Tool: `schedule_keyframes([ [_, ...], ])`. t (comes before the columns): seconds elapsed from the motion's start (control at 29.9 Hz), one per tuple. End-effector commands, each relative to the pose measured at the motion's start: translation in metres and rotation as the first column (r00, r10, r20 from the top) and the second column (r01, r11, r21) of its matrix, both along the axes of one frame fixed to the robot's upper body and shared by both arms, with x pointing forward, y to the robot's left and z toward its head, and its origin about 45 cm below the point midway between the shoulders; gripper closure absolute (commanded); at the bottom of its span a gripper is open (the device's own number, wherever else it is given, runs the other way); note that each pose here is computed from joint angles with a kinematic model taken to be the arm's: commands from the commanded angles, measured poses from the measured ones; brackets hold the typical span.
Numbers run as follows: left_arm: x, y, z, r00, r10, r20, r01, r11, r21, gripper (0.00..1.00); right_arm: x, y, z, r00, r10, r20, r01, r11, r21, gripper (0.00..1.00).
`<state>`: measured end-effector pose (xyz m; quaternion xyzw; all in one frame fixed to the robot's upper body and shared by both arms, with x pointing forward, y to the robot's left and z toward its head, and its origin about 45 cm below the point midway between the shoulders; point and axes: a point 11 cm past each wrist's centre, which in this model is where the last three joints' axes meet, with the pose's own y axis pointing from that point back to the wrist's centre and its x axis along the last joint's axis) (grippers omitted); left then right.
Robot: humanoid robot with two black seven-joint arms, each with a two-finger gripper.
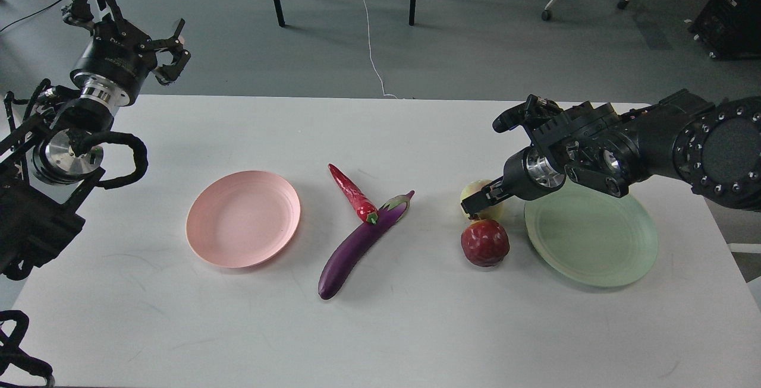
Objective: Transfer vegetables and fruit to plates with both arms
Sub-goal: 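Grasp the peach with the right gripper and lift it, then lower the peach onto the green plate and release it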
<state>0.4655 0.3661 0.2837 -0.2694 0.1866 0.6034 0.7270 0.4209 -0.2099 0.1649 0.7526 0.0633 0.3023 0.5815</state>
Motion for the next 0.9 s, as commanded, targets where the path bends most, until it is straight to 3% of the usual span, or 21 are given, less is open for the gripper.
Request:
schedule_keyframes([
  [0.0,0.0,0.001,0.0,1.0,0.001,0.001,-0.001,1.0,0.001,0.02,-0.001,0.0,-0.002,1.0,0.002,-0.005,-0.002,1.0,-0.004,0.26],
  [0.17,0.0,0.006,0.004,1.0,0.009,0.005,-0.009,1.0,0.009,0.02,0.002,-0.003,0.007,1.0,0.001,-0.003,-0.001,1.0,-0.017,0.4],
  [0.47,-0.001,0.009,0.005,1.0,0.014,0.006,-0.014,1.0,0.012,0.02,0.016,-0.045,0.079,0.996,-0.053,0.07,0.056,0.998,-0.031,0.4],
  [0.7,-0.001,0.009,0.005,1.0,0.014,0.007,-0.015,1.0,0.012,0.02,-0.007,-0.127,0.07,0.992,-0.114,0.047,0.118,0.986,-0.119,0.39],
  [0.87,-0.001,0.009,0.005,1.0,0.014,0.007,-0.015,1.0,0.012,0.02,-0.025,-0.164,0.052,0.985,-0.17,0.032,0.173,0.977,-0.125,0.32],
])
